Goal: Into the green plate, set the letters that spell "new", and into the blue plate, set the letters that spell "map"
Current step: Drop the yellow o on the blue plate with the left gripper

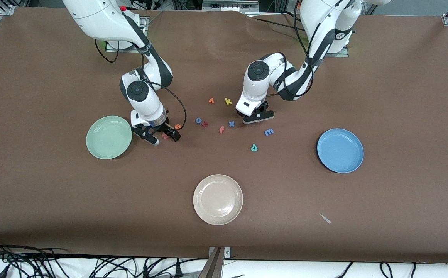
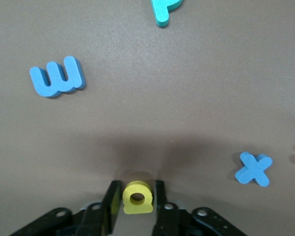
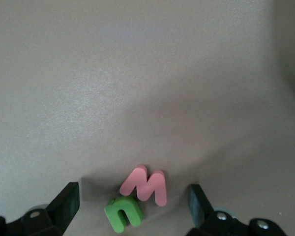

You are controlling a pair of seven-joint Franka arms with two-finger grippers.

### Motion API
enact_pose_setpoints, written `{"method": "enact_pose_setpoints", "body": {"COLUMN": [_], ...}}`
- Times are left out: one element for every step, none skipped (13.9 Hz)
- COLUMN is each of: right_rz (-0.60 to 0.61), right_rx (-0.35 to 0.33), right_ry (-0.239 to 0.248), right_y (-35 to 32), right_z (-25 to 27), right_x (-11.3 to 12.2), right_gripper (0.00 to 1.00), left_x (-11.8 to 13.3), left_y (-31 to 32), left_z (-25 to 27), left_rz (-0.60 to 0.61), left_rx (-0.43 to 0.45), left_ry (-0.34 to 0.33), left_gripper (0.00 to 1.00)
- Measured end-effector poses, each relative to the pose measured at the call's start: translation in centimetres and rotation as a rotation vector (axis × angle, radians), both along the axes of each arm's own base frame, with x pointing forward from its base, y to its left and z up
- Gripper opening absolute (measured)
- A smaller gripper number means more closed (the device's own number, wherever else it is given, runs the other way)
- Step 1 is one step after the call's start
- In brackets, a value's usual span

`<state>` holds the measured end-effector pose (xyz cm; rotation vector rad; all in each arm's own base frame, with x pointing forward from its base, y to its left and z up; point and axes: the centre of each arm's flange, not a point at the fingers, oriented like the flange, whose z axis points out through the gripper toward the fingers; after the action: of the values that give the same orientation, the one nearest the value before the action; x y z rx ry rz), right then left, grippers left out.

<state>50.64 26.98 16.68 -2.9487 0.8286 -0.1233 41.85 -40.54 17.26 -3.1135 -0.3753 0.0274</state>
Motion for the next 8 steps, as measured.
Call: {"method": "enact_pose_setpoints", "body": {"right_rz": [0.000,0.000,-0.001,-0.002,-0.002,-0.003,-0.005,-0.008], "right_rx": [0.000,0.000,0.000,-0.001,-0.001,-0.001,-0.002,-0.004], "right_ry": [0.000,0.000,0.000,-0.001,-0.001,-0.001,-0.002,-0.004], "right_y": [0.0,0.0,-0.1,-0.1,-0.1,-0.1,-0.3,-0.5], "right_z": [0.0,0.0,0.0,0.0,0.0,0.0,0.0,0.0], "right_x": [0.0,0.0,0.0,0.1,0.1,0.1,0.2,0.3], "right_gripper": [1.00,1.00,1.00,0.98,0.97,0.97,0.93,0.92], "left_x": [0.0,0.1,0.2,0.6,1.2,1.7,2.4,3.3], "left_y": [0.0,0.0,0.1,0.4,0.8,1.2,1.7,2.3], "left_z": [0.0,0.0,0.1,0.1,0.2,0.3,0.6,1.1], "left_rz": [0.000,0.001,0.004,0.011,0.021,0.027,0.025,0.015], "left_rx": [0.000,0.000,0.000,-0.001,0.002,0.013,0.030,0.055], "left_ry": [0.000,-0.001,-0.002,-0.004,-0.004,0.003,0.015,0.034], "left_gripper": [0.30,0.28,0.28,0.28,0.28,0.28,0.28,0.28]}}
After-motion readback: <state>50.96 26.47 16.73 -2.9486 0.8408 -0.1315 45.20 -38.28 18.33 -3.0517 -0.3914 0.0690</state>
